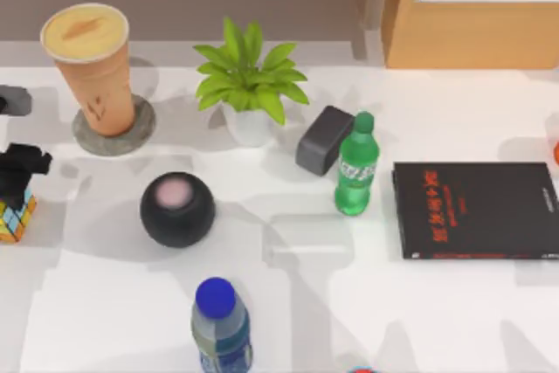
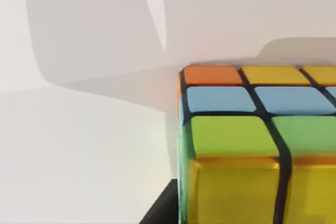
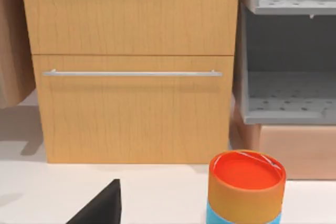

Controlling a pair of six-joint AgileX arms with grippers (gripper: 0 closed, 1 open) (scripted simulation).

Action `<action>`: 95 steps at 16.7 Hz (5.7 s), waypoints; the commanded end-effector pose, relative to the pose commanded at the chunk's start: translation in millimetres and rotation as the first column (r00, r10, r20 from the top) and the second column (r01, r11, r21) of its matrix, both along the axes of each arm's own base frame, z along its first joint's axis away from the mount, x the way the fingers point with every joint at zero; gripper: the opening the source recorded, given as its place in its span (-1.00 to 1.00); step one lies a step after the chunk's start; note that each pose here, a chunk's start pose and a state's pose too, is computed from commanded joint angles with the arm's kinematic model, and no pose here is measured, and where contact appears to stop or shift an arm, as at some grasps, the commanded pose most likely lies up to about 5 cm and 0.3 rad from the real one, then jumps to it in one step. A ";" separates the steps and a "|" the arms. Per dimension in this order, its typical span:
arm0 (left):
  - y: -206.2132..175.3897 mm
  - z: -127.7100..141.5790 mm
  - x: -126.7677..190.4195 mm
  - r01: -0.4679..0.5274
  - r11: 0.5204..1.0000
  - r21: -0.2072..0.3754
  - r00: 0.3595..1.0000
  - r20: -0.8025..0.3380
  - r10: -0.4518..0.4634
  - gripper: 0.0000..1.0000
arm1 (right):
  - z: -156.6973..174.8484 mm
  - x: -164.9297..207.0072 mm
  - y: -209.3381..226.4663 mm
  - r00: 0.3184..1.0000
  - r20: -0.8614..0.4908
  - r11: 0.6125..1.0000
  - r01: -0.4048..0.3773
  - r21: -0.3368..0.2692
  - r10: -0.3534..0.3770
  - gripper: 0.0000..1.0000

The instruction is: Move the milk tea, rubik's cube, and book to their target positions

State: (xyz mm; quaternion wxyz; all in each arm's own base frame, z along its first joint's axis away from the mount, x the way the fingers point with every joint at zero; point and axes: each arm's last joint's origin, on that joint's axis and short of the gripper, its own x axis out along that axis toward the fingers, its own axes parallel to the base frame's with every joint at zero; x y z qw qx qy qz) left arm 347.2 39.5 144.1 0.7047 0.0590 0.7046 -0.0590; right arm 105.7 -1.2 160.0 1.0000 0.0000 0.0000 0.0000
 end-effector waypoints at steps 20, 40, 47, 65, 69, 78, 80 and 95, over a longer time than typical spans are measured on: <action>-1.8 78.0 9.3 -0.002 1.000 0.014 0.965 0.263 -0.001 -1.00 | 0.0 0.0 0.0 1.000 0.000 1.000 0.000 0.000 0.000 1.00; -37.2 252.6 9.9 0.015 0.986 -0.165 -0.003 0.986 0.165 -1.00 | 0.0 0.0 0.0 1.000 0.000 1.000 0.000 0.000 0.000 1.00; -36.7 261.0 45.1 0.017 0.985 -0.171 -0.019 0.985 0.171 -1.00 | 0.0 0.0 0.0 1.000 0.000 1.000 0.000 0.000 0.000 1.00; -40.4 250.9 111.0 0.019 0.986 -0.168 0.001 0.986 0.168 -0.25 | 0.0 0.0 0.0 1.000 0.000 1.000 0.000 0.000 0.000 1.00; -40.4 250.9 111.0 0.019 0.986 -0.168 0.001 0.986 0.168 0.36 | 0.0 0.0 0.0 1.000 0.000 1.000 0.000 0.000 0.000 1.00; -40.4 250.9 111.0 0.019 0.986 -0.168 0.001 0.986 0.168 1.00 | 0.0 0.0 0.0 1.000 0.000 1.000 0.000 0.000 0.000 1.00; -40.4 250.9 111.0 0.019 0.986 -0.168 0.001 0.986 0.168 1.00 | 0.0 0.0 0.0 1.000 0.000 1.000 0.000 0.000 0.000 1.00; -39.3 250.7 81.9 0.018 0.986 -0.168 0.002 0.986 0.168 1.00 | 0.0 0.0 0.0 1.000 0.000 1.000 0.000 0.000 0.000 1.00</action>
